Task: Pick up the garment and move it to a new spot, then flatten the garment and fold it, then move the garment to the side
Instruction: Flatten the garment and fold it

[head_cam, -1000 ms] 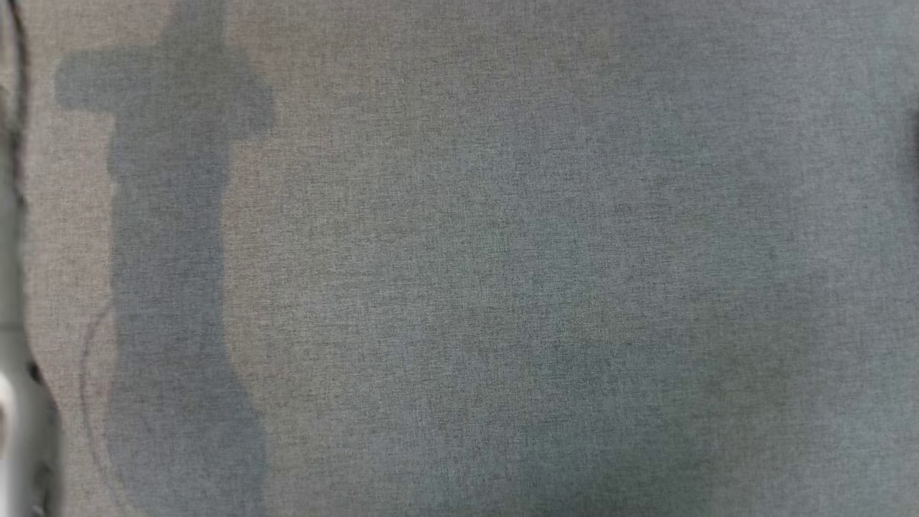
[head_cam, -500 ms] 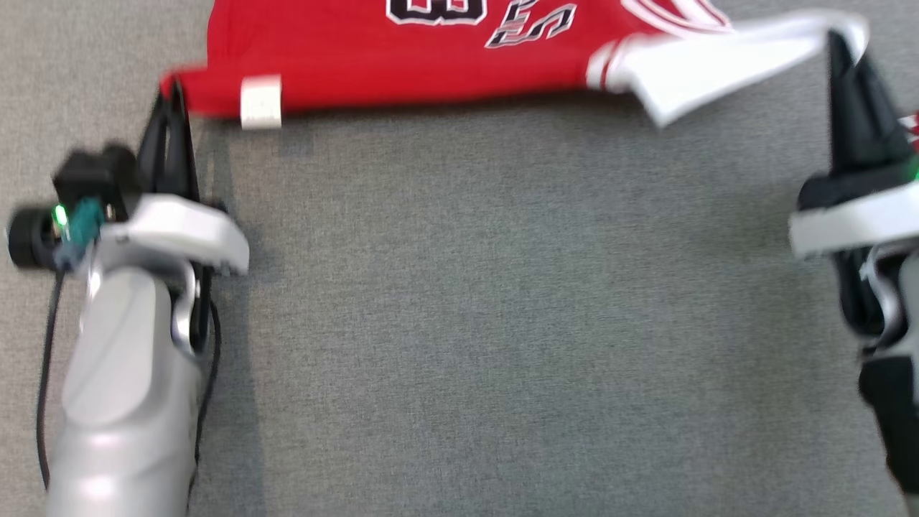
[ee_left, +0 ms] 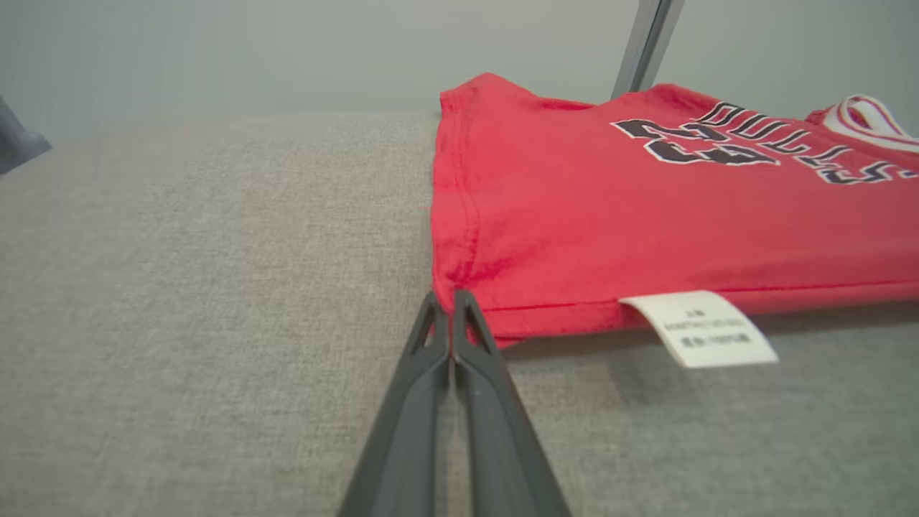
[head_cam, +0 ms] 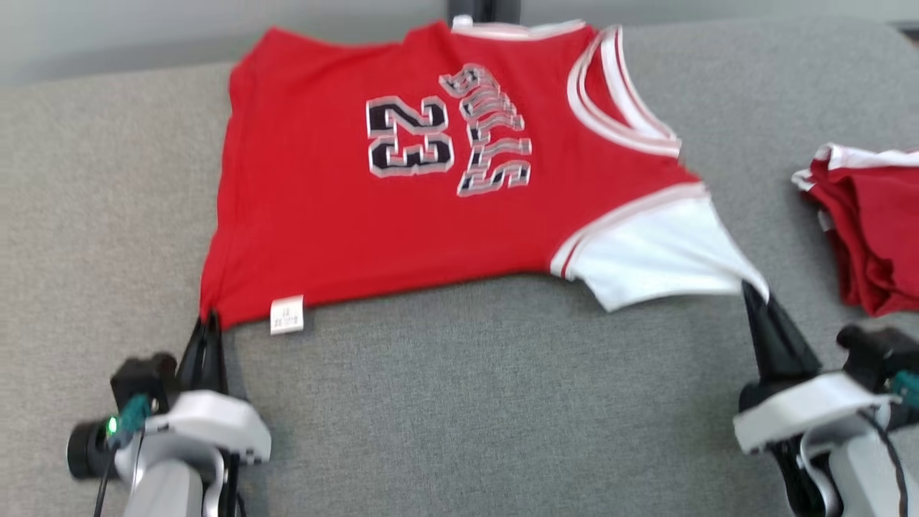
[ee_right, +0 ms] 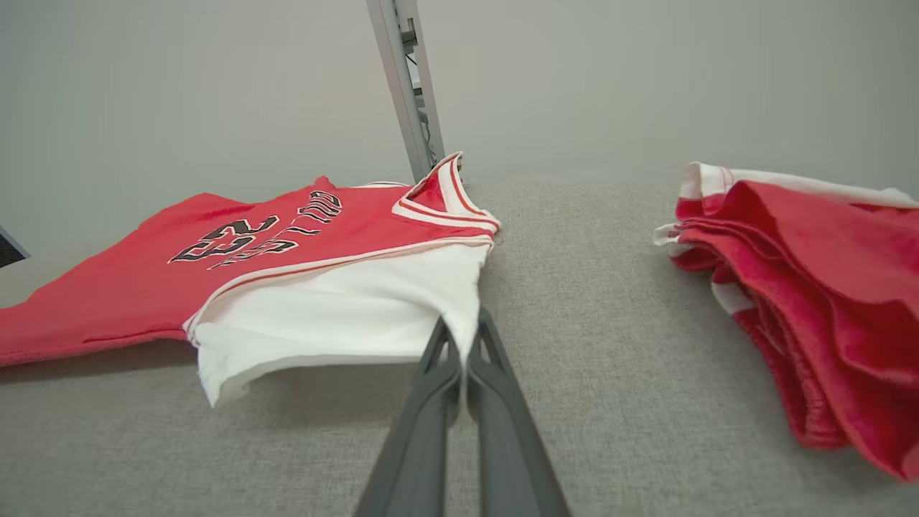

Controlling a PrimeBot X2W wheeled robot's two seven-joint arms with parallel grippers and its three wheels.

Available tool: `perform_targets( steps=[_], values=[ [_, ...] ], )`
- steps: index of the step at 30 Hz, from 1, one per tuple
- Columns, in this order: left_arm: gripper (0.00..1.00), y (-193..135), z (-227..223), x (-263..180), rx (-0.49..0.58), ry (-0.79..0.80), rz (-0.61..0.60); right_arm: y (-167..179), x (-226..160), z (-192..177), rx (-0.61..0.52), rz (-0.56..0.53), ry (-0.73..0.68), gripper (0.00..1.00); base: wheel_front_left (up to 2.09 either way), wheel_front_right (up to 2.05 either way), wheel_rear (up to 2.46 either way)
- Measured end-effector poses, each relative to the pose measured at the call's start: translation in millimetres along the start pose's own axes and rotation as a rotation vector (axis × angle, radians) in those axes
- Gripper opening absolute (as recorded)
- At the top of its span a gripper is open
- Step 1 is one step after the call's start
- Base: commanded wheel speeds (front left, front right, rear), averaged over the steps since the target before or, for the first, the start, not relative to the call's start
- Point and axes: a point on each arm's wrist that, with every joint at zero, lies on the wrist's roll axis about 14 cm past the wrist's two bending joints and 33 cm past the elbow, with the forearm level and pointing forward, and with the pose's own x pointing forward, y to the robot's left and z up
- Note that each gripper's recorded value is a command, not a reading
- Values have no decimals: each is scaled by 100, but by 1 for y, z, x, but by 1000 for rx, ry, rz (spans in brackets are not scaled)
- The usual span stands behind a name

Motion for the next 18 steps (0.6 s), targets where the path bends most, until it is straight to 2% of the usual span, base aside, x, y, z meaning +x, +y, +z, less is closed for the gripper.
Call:
perform_targets(
  steps=[7, 13, 18],
  values=[
    [0, 13, -16, -50, -23, 33, 26, 0, -45, -18, 23, -27, 47, 0, 0, 0, 0],
    [0, 20, -33, -93, -25, 61, 32, 13, -90, -47, 36, -9, 122, 0, 0, 0, 0],
    [0, 24, -39, -113, -29, 64, 43, 17, -117, -60, 44, -5, 147, 0, 0, 0, 0]
  ],
)
